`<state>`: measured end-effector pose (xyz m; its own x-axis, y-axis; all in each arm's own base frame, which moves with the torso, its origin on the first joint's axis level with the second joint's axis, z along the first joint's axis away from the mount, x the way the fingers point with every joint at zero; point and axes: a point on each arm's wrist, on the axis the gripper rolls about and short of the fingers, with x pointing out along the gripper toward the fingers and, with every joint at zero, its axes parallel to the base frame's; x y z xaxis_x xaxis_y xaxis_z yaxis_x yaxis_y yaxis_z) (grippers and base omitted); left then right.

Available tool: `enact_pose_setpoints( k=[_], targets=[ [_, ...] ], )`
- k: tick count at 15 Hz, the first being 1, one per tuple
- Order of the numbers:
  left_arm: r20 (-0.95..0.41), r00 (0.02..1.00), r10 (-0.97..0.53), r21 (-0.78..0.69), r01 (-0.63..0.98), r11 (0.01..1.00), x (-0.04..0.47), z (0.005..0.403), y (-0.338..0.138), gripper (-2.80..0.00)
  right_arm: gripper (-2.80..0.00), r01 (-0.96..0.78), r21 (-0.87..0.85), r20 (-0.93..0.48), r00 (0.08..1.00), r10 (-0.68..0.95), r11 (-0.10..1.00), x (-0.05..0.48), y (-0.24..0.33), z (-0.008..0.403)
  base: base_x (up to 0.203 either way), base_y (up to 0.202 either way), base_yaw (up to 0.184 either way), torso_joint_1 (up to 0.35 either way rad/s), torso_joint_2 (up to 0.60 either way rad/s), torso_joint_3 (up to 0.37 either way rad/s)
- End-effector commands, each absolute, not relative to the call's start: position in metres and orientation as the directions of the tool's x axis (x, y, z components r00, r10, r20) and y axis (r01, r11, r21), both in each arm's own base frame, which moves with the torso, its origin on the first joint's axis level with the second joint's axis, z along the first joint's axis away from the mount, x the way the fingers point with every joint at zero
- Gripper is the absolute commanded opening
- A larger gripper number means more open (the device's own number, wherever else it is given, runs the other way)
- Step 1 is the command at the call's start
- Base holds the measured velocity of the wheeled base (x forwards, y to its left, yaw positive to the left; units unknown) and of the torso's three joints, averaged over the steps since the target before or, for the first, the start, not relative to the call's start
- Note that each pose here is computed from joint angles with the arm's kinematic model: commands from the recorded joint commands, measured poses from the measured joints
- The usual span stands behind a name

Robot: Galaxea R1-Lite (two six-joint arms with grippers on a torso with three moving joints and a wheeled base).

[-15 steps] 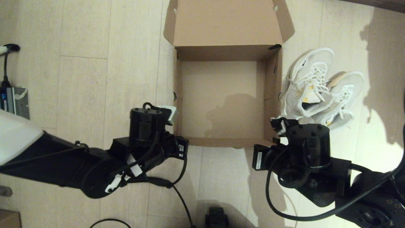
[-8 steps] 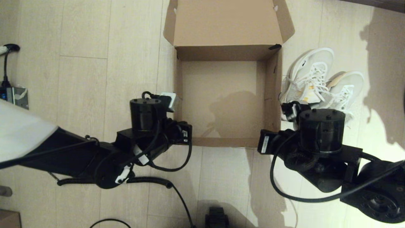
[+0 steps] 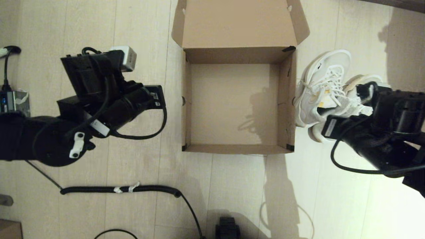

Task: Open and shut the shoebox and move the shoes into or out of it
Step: Put the shoes into the shoe box

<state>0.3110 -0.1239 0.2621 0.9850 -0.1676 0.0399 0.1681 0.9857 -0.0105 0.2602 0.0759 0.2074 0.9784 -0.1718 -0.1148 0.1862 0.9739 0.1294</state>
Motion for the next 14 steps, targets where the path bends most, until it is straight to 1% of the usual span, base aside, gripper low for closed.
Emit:
enact_pose_setpoints(
  k=[1, 3, 7, 9, 11, 14],
  targets=[
    [0.076, 0.990, -0.118, -0.039, 0.121, 0.992, 0.309, 0.273, -0.103, -2.80, 0.00, 0.247, 0.144, -0.071, 0.968, -0.239, 0.958, 0.248, 0.055, 0.220, 0.000, 0.000, 0.000, 0.000, 0.00, 0.000],
    [0.071, 0.993, -0.098, -0.073, 0.103, 0.992, 0.314, 0.272, -0.093, -2.80, 0.00, 0.320, 0.137, -0.067, 0.947, -0.314, 0.937, 0.248, 0.042, 0.221, 0.000, 0.000, 0.000, 0.000, 0.00, 0.000],
    [0.060, 0.994, -0.093, -0.073, 0.097, 0.993, 0.314, 0.268, -0.090, -2.80, 0.00, 0.376, 0.153, -0.123, 0.925, -0.360, 0.914, 0.273, 0.034, 0.203, 0.000, 0.000, 0.000, 0.000, 0.00, 0.000],
    [0.051, 0.994, -0.093, -0.075, 0.097, 0.993, 0.316, 0.264, -0.091, -2.80, 0.00, 0.385, 0.243, -0.151, 0.922, -0.358, 0.890, 0.290, 0.034, 0.193, 0.000, 0.000, 0.000, 0.000, 0.00, 0.000],
    [0.045, 0.994, -0.095, -0.073, 0.098, 0.992, 0.317, 0.262, -0.091, -2.80, 0.00, 0.353, 0.320, -0.179, 0.934, -0.310, 0.879, 0.304, 0.037, 0.184, 0.000, 0.000, 0.000, 0.000, 0.00, 0.000],
    [0.033, 0.993, -0.114, -0.071, 0.116, 0.991, 0.319, 0.259, -0.088, -2.80, 0.00, 0.312, 0.366, -0.156, 0.949, -0.273, 0.877, 0.319, 0.037, 0.174, 0.000, 0.000, 0.000, 0.000, 0.00, 0.000]
  ],
)
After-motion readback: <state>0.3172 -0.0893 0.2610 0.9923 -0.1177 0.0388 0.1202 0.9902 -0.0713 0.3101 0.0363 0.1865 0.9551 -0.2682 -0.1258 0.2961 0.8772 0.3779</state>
